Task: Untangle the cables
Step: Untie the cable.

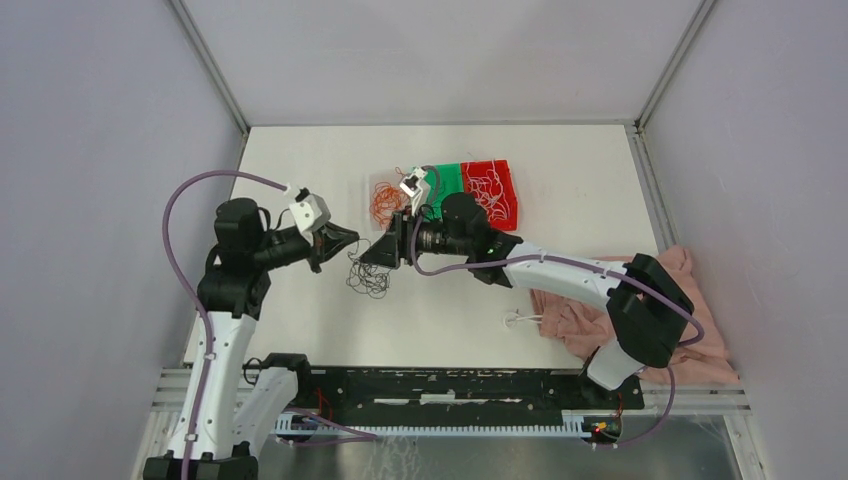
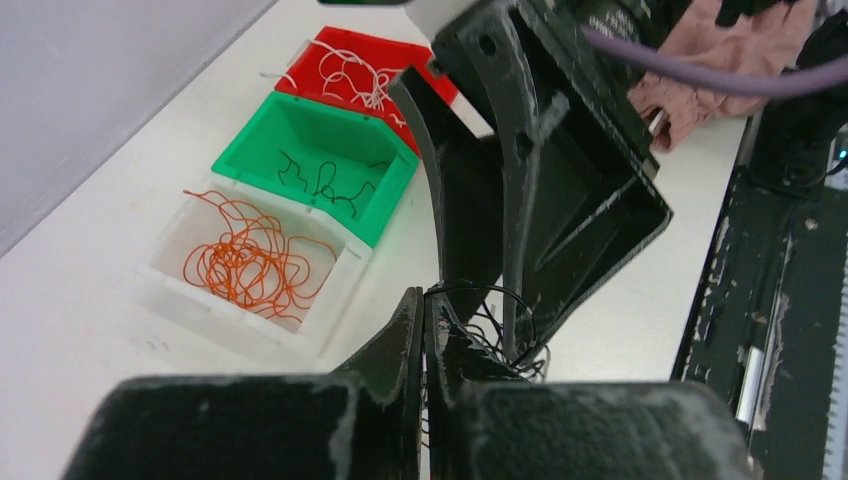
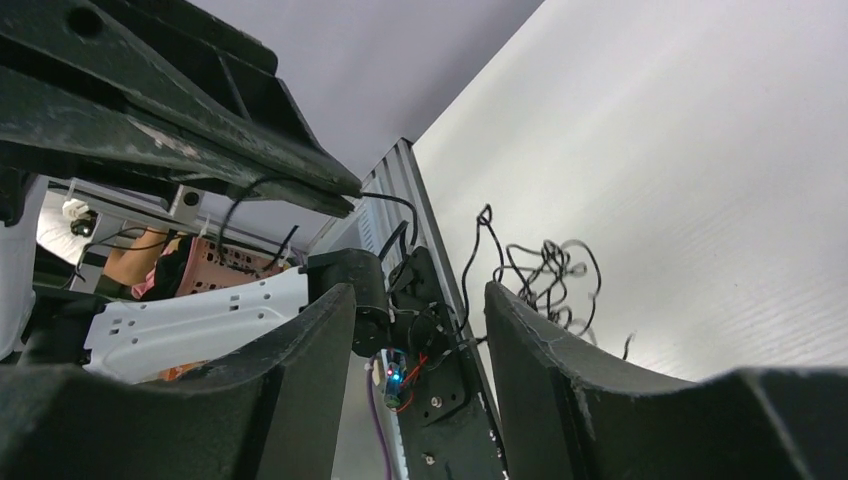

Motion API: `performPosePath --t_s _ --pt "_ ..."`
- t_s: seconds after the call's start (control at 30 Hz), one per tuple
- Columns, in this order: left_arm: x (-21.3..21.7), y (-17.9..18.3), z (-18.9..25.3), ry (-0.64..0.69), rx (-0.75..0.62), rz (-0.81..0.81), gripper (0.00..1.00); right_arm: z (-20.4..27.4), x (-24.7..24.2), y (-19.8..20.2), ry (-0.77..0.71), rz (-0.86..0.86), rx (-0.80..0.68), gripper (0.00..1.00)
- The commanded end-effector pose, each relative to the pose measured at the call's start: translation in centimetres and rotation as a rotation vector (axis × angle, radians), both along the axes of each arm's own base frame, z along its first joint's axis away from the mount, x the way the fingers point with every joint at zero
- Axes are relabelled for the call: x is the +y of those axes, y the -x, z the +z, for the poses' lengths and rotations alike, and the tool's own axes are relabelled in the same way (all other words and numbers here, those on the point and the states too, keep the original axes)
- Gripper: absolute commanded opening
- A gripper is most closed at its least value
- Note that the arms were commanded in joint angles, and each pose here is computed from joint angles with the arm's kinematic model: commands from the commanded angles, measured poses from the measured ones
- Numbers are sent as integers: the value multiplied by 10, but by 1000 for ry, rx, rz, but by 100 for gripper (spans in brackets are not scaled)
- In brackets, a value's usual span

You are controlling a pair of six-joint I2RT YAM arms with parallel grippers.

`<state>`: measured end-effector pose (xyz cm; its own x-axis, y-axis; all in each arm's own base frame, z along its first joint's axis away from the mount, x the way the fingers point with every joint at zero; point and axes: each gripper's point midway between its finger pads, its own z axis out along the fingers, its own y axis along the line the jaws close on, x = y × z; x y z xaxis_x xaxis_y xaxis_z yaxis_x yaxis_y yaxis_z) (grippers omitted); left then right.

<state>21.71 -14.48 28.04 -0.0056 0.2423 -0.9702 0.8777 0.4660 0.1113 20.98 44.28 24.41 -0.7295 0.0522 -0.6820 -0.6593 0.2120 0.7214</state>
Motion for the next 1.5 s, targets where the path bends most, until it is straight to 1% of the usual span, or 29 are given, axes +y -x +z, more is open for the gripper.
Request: performPosePath --t_s 0.0,0.17,0.33,0.43,0.53,0.6,0.87,1.17,1.3,1.47 --pt "-8 3 52 104 -45 -15 3 41 10 -2 -105 8 -119 57" --pt "-10 3 72 145 -60 -13 3 47 12 -1 -128 -8 -135 54" --pt "-11 -1 93 185 -76 0 3 47 27 11 -146 34 -147 56" --pt "-12 -3 96 198 -61 4 3 55 29 17 -164 47 -169 58" --pt "-12 -5 98 205 -60 11 3 54 29 14 -142 24 -181 56" --pt "-12 -4 103 222 -56 13 3 43 29 10 -99 6 -167 53" --pt "-16 -1 134 286 -40 3 3 4 22 4 -34 -49 -153 52" --pt "-17 3 175 342 -80 3 4 -47 0 0 77 -126 -132 45" --pt "-15 5 192 351 -119 11 4 -68 -11 -2 128 -167 -115 41" --pt "-10 7 218 353 -218 48 4 -106 -32 -1 216 -220 -83 36"
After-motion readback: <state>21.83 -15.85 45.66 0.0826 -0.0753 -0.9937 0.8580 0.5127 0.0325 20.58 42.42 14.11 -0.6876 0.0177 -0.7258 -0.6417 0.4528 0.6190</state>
